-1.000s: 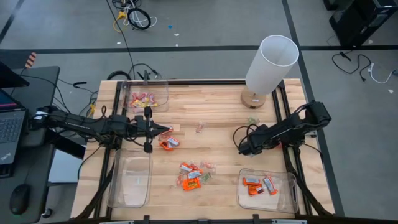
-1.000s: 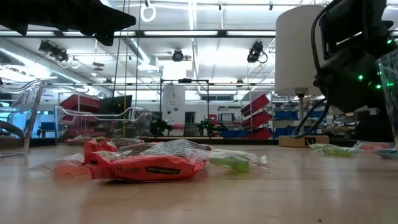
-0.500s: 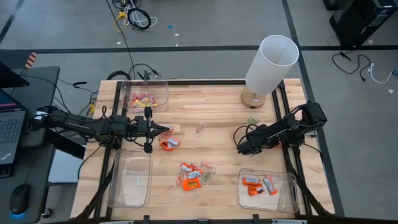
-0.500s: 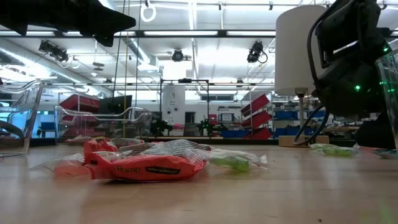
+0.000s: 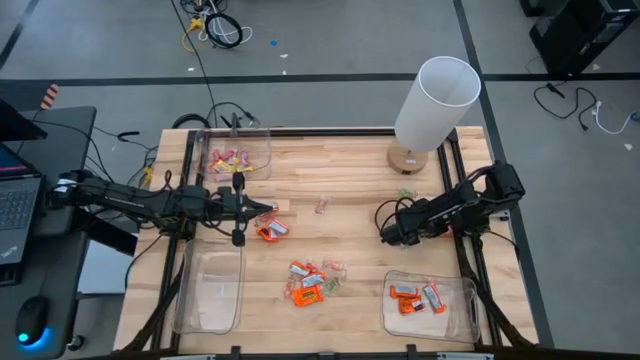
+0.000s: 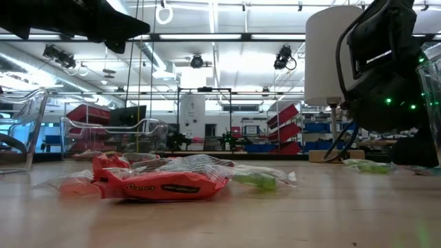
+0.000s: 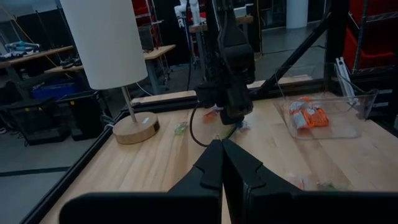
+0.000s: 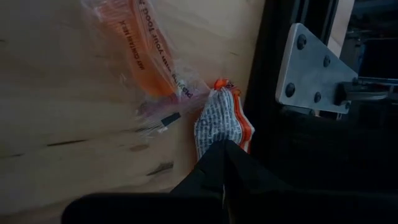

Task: Sort candy
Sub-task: Put the chocolate into the bottom right transparent bin

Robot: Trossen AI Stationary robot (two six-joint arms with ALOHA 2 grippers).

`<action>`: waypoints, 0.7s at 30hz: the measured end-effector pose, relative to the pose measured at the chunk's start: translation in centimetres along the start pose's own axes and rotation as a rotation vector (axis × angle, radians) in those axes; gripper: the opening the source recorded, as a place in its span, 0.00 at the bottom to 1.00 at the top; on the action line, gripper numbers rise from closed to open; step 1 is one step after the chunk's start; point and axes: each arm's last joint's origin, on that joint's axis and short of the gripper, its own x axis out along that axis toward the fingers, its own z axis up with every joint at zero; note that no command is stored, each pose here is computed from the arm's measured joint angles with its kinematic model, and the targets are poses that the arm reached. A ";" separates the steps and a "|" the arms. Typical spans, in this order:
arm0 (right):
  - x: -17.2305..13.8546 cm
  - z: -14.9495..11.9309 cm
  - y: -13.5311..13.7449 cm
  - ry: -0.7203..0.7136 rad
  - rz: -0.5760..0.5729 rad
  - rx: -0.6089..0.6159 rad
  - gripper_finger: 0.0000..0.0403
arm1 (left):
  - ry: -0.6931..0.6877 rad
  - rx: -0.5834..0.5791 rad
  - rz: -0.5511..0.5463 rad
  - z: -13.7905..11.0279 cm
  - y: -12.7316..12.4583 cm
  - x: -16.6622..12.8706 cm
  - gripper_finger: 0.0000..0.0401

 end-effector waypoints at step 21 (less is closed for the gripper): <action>-4.1 0.6 2.2 -0.092 0.247 -0.073 0.00 | 0.023 0.003 -0.002 -0.2 0.0 0.0 0.01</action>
